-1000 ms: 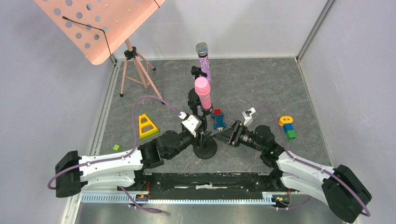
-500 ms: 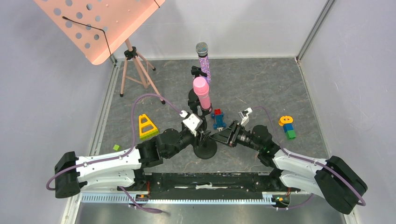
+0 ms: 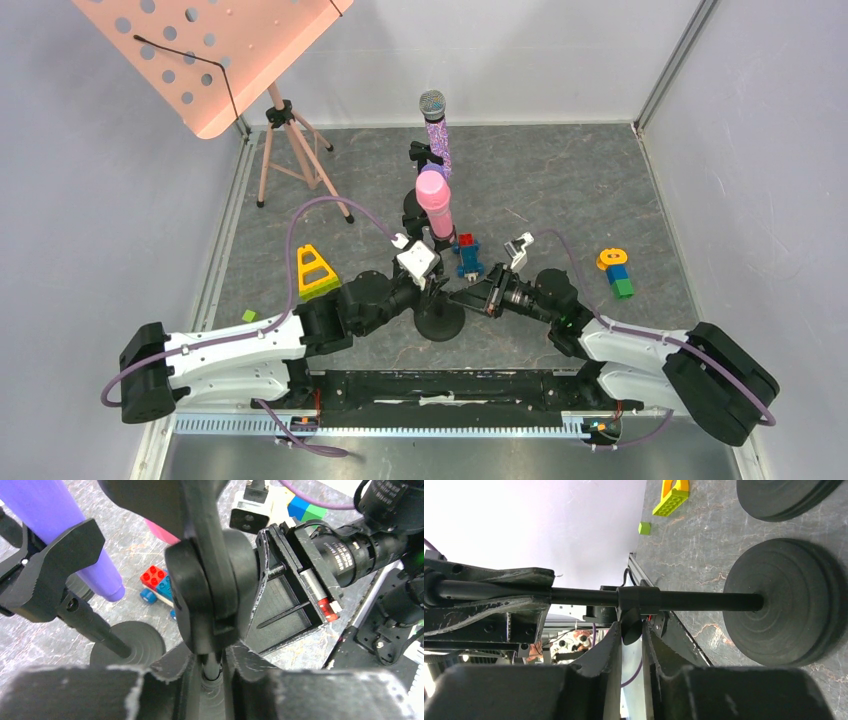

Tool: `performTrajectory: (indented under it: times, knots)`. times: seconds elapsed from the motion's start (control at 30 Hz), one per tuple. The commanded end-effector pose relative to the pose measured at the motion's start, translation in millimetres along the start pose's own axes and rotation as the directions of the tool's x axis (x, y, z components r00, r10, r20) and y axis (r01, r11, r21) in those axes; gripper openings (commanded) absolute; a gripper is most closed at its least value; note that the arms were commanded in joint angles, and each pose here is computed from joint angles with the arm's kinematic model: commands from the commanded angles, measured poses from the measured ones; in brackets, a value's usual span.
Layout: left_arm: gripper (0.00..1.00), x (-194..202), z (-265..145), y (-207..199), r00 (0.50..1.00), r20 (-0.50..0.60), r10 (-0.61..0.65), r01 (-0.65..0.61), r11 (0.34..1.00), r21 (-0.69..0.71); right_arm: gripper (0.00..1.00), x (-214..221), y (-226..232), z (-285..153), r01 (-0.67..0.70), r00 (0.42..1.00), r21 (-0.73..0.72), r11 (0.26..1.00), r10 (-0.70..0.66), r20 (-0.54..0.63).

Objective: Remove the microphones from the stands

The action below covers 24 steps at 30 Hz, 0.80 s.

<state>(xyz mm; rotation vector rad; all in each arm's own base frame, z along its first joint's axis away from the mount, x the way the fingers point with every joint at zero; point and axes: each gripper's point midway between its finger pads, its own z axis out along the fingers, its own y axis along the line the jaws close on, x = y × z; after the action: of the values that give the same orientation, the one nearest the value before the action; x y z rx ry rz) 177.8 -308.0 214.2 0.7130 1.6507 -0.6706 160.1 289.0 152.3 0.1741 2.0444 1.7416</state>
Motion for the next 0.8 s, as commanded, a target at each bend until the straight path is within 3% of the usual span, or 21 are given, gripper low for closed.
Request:
performTrajectory:
  times: [0.0,0.07,0.2,0.33,0.5,0.67,0.77]
  knots:
    - [0.22,-15,1,-2,1.000,0.021,0.003,-0.003,1.000,0.004,0.14,-4,28,4,0.024,1.000,-0.097,0.995,-0.024,0.006]
    - [0.20,-15,2,-1,1.000,0.023,0.004,-0.004,1.000,-0.001,0.25,-3,27,4,0.025,1.000,-0.093,0.995,-0.025,0.000]
    - [0.15,-14,4,-5,1.000,0.010,0.004,-0.004,1.000,0.012,0.25,0,21,4,0.018,1.000,-0.087,0.996,-0.020,-0.012]
    - [0.16,-9,5,-5,1.000,-0.001,-0.007,0.007,1.000,0.014,0.19,3,19,2,0.017,1.000,-0.099,0.995,-0.019,-0.015]
    - [0.02,-11,6,-8,1.000,0.004,-0.015,0.015,1.000,0.024,0.13,1,17,2,0.063,0.998,-0.095,0.993,-0.063,-0.001]
    - [0.02,-5,4,-10,0.998,-0.017,-0.061,0.062,0.998,0.030,0.01,3,15,3,0.173,0.985,-0.092,0.981,-0.174,-0.005]
    - [0.02,-6,1,-12,0.994,-0.002,-0.107,0.107,0.994,0.036,0.01,3,15,1,0.234,0.972,-0.100,0.967,-0.235,0.006]
